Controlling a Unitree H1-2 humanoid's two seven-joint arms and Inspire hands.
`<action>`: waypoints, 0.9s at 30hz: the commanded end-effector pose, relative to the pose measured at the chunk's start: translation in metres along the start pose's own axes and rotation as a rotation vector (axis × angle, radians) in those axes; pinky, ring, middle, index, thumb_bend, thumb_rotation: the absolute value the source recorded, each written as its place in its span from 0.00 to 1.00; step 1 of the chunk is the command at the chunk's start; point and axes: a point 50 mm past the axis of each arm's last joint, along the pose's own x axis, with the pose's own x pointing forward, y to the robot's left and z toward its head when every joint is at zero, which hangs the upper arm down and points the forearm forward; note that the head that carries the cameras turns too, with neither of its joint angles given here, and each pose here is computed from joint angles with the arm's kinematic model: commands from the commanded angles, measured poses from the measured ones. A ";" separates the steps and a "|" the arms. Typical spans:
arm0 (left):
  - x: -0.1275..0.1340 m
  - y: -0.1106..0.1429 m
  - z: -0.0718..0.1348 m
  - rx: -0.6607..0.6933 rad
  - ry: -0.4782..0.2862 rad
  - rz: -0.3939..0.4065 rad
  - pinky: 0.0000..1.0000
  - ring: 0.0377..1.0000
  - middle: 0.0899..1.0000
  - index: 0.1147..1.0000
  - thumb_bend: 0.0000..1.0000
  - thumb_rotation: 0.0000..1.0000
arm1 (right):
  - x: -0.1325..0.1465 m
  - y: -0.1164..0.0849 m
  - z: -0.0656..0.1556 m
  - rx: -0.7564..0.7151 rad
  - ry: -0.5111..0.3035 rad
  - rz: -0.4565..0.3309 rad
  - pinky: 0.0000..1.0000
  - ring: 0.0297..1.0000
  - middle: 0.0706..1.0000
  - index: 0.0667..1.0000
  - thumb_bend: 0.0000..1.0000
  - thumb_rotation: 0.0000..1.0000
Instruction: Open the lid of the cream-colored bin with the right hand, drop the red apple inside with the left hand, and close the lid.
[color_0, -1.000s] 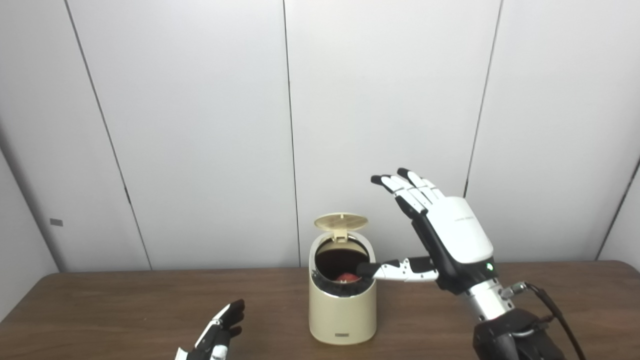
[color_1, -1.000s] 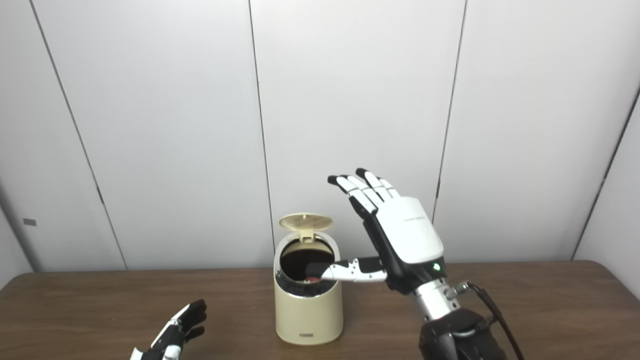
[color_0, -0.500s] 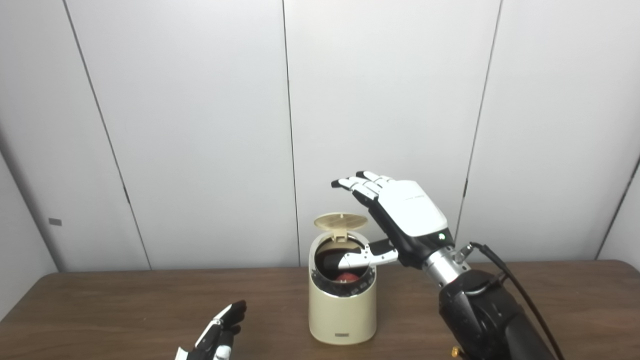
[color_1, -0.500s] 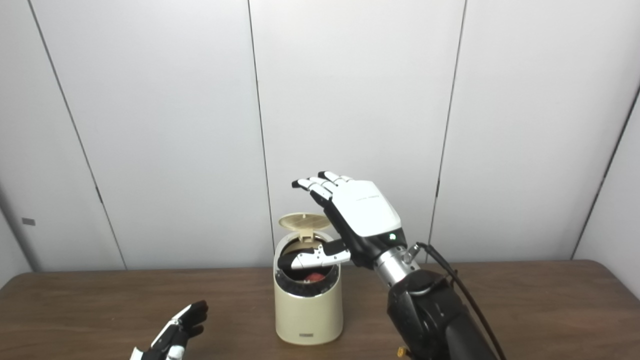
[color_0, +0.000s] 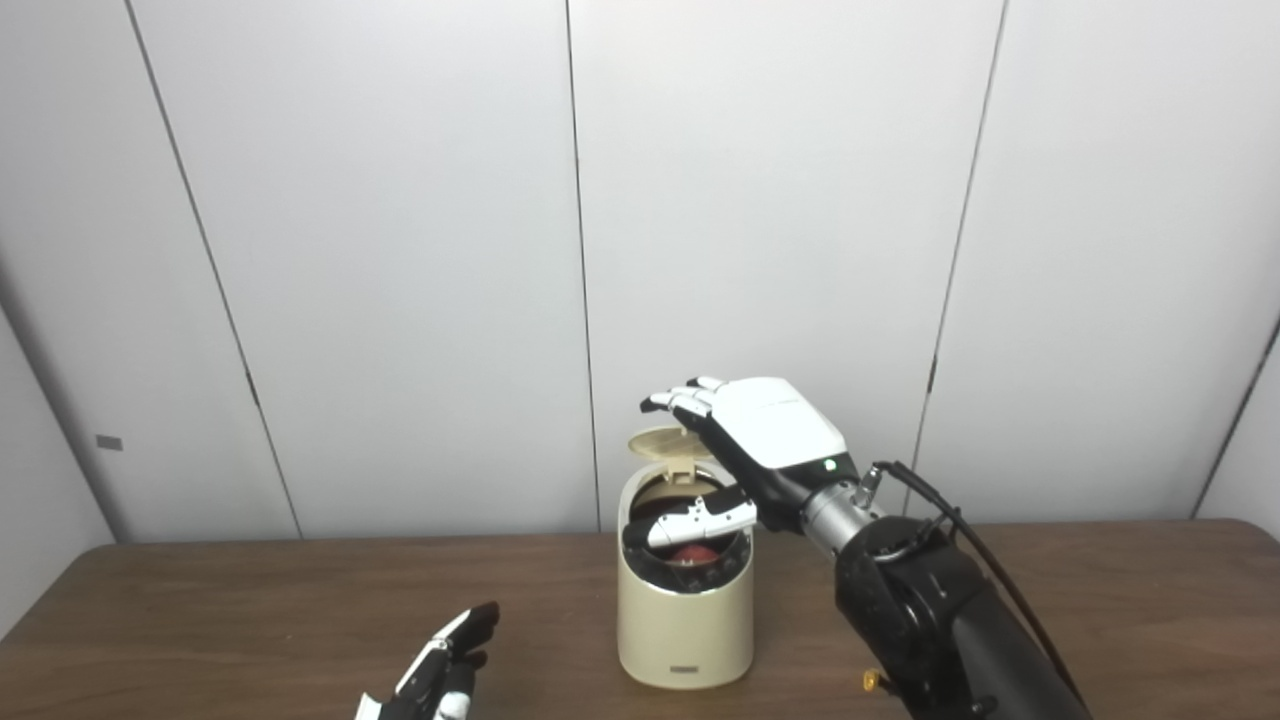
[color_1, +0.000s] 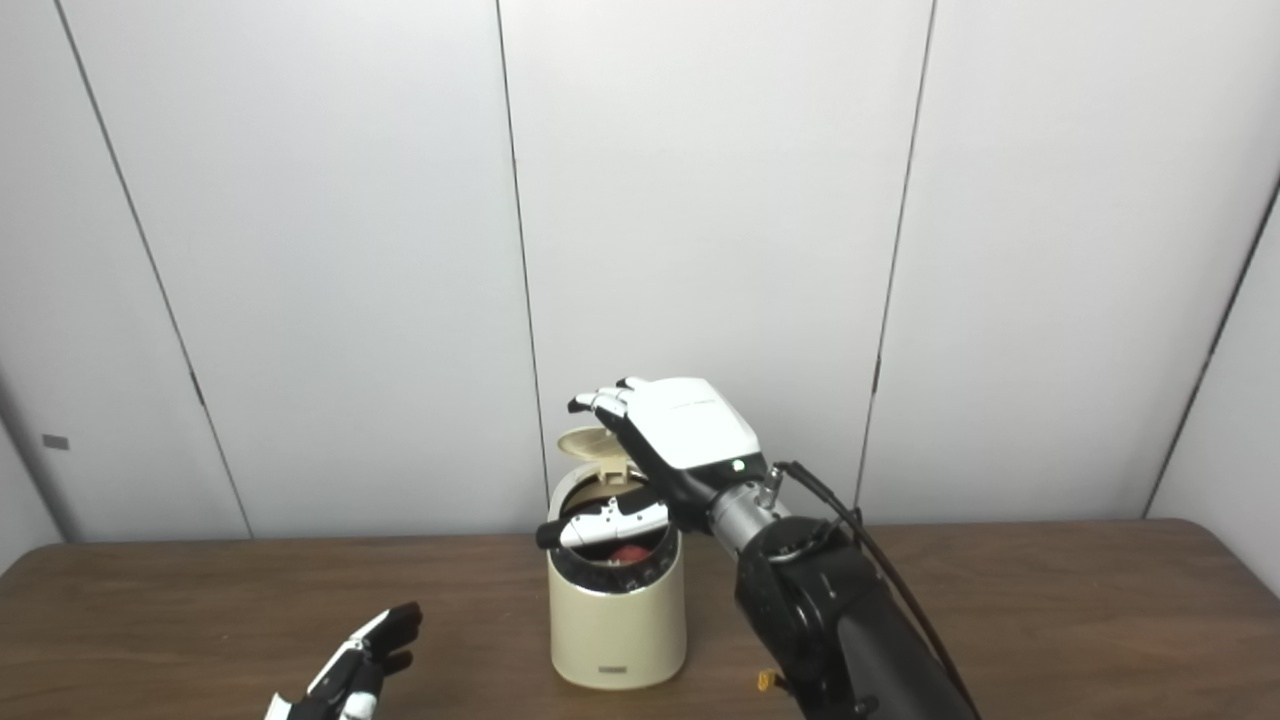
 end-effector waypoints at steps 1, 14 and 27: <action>-0.006 -0.008 -0.003 -0.013 0.017 -0.002 0.84 0.87 0.86 0.84 0.33 0.88 | 0.011 -0.028 0.004 -0.030 -0.013 -0.074 0.86 0.89 0.85 0.82 0.89 0.85; -0.006 -0.004 -0.004 -0.011 0.015 0.001 0.83 0.86 0.85 0.83 0.32 0.86 | 0.001 -0.030 0.008 -0.013 -0.044 -0.184 0.80 0.71 0.62 0.61 0.90 0.86; -0.005 -0.003 -0.001 -0.009 0.021 0.000 0.83 0.86 0.85 0.84 0.33 0.86 | -0.005 -0.026 0.010 -0.011 -0.036 -0.218 0.75 0.58 0.54 0.51 0.90 0.90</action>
